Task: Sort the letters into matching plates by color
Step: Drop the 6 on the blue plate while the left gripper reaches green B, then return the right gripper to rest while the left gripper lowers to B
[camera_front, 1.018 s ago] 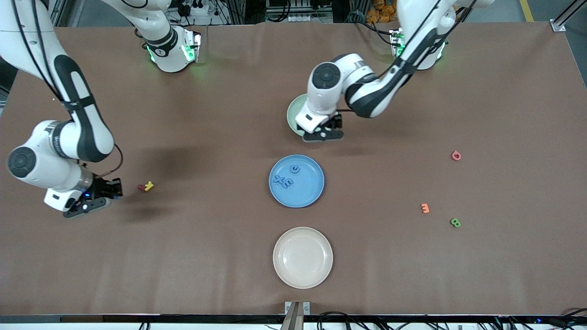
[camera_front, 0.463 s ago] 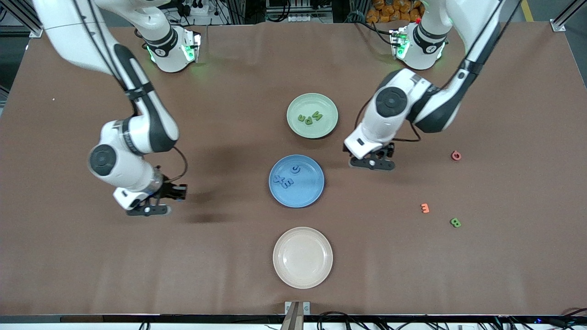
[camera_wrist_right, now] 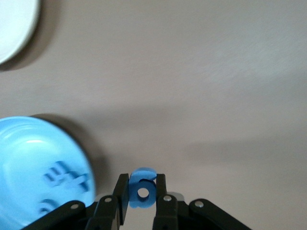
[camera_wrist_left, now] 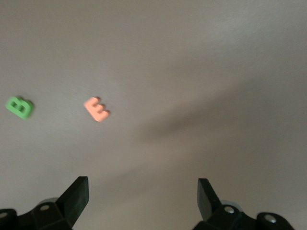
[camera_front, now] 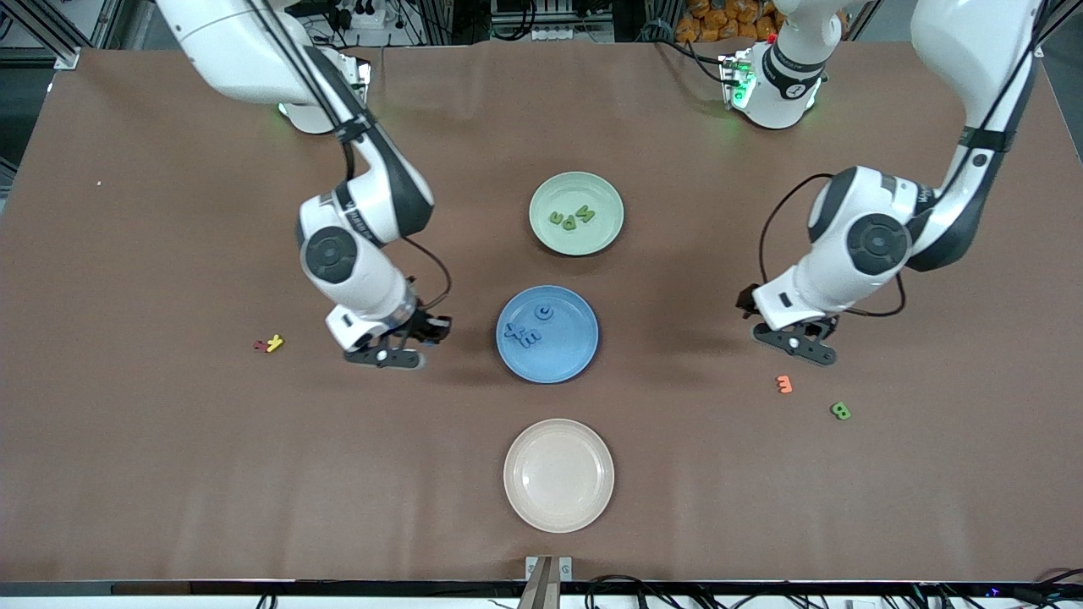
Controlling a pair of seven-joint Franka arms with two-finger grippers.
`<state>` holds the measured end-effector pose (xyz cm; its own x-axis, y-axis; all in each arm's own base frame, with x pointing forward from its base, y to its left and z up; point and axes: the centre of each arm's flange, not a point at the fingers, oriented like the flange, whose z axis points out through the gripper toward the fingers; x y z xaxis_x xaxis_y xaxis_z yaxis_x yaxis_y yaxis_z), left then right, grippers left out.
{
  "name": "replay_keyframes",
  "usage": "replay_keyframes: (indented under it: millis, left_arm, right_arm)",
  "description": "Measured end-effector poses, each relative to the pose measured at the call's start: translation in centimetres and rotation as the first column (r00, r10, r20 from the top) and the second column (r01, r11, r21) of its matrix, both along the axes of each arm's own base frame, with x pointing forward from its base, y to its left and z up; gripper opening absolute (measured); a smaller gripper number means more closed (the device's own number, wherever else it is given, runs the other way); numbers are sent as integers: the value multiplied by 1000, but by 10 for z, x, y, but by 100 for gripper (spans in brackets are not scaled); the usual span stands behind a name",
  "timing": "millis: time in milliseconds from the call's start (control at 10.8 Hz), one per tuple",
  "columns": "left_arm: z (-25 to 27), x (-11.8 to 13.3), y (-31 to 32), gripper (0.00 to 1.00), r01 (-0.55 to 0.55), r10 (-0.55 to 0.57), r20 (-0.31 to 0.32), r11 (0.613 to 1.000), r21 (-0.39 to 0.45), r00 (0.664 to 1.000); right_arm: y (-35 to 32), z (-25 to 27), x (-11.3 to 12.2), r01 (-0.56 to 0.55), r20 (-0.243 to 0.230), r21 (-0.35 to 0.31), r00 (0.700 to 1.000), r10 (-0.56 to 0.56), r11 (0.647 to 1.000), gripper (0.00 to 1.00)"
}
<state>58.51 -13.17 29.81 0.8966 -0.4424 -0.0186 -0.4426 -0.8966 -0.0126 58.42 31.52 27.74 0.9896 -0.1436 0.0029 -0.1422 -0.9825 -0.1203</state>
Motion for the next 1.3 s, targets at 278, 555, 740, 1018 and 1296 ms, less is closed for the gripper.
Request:
replay_keyframes:
  millis: [278,555,740,1018,1296]
  left_arm:
    - [-25,21,63,100,277,-276,62,961,1,959]
    - [-44,30,108,100,479,-478,86,878,20,874]
    - [-53,38,136,100,556,-552,108,831,-12,827]
    - [-63,54,163,100,625,-614,148,780,-37,775]
    - [-74,69,180,100,638,-618,190,767,-64,763]
  right_arm:
    - [85,1,-15,58,8,40,998,-58,998,26]
    - [135,-10,-18,38,13,76,999,-39,996,26]
    - [156,-16,-23,15,18,85,1000,-17,996,26]
    - [169,-22,-26,-2,22,88,1000,1,996,52]
    - [162,-23,-20,-35,26,63,999,34,997,95]
